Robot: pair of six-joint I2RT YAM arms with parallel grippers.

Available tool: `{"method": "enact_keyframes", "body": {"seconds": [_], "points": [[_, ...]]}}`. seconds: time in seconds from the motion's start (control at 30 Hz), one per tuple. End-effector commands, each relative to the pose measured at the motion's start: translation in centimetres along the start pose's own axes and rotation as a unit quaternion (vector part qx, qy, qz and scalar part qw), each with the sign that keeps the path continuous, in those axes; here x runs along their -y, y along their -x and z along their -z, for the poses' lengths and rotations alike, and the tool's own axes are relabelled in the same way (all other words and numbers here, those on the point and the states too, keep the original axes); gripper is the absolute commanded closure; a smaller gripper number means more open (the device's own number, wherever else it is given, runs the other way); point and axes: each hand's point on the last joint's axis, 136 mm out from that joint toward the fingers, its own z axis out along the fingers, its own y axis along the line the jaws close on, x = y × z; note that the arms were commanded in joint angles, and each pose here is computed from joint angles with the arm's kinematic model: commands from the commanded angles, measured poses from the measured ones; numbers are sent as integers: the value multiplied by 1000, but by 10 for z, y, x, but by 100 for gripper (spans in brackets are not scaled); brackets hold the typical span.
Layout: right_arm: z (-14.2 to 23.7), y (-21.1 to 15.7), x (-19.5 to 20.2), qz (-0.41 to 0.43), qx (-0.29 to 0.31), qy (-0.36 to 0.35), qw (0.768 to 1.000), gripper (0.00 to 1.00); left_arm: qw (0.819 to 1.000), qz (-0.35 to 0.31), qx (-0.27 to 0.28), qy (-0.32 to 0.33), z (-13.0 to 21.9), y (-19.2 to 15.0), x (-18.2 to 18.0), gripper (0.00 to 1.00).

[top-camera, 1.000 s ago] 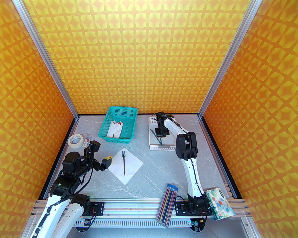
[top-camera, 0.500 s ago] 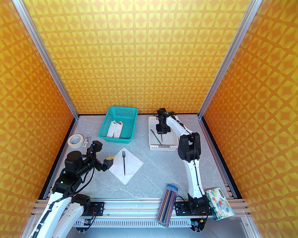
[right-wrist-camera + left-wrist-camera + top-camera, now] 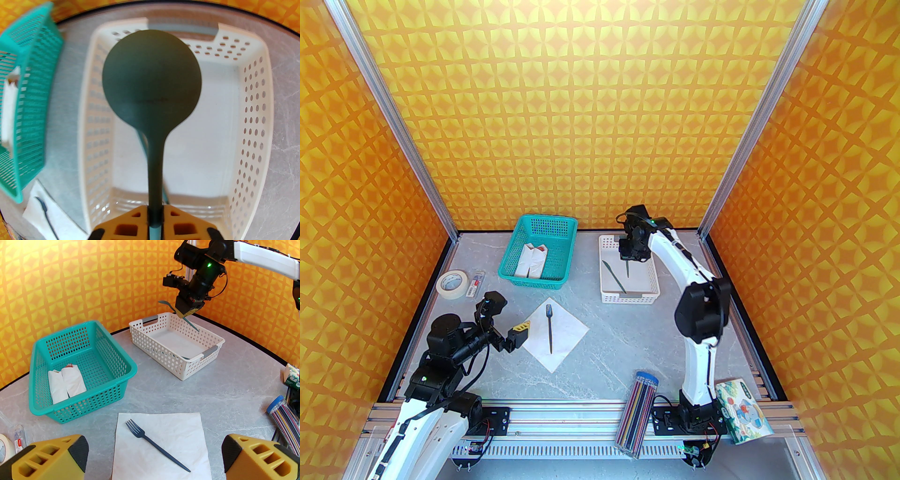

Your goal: Place the utensils on the paper napkin and roll it up

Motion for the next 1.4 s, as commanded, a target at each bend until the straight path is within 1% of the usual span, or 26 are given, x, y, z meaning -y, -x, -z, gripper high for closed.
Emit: {"method": "enact_keyframes", "body": {"seconds": [0.0,0.2,0.3,0.53,0.7,0.97,1.17,1.37], "points": [[31,-5,-31,-4,30,45,999,87,1000,-19,7,-11,0,2,4,1],[59,-38,-73,-8,40,108,993,87,1000,-18,5,-12,0,2,5,1],[67,-58,-87,-14,38,131,991,87,1000,-17,3,-11,0,1,4,1],[71,-104,-109,-21,29,141,989,87,1000,-17,4,-12,0,2,4,1],[65,-129,-126,-22,24,132,991,88,1000,-18,4,-12,0,3,5,1],[54,-157,-158,-22,20,124,992,88,1000,-18,4,-11,2,3,5,1],[38,-181,-187,-11,-2,128,992,88,1000,-17,3,-12,1,3,5,1],[21,-203,-208,2,-22,124,992,87,1000,-19,3,-12,2,3,5,1]]}}
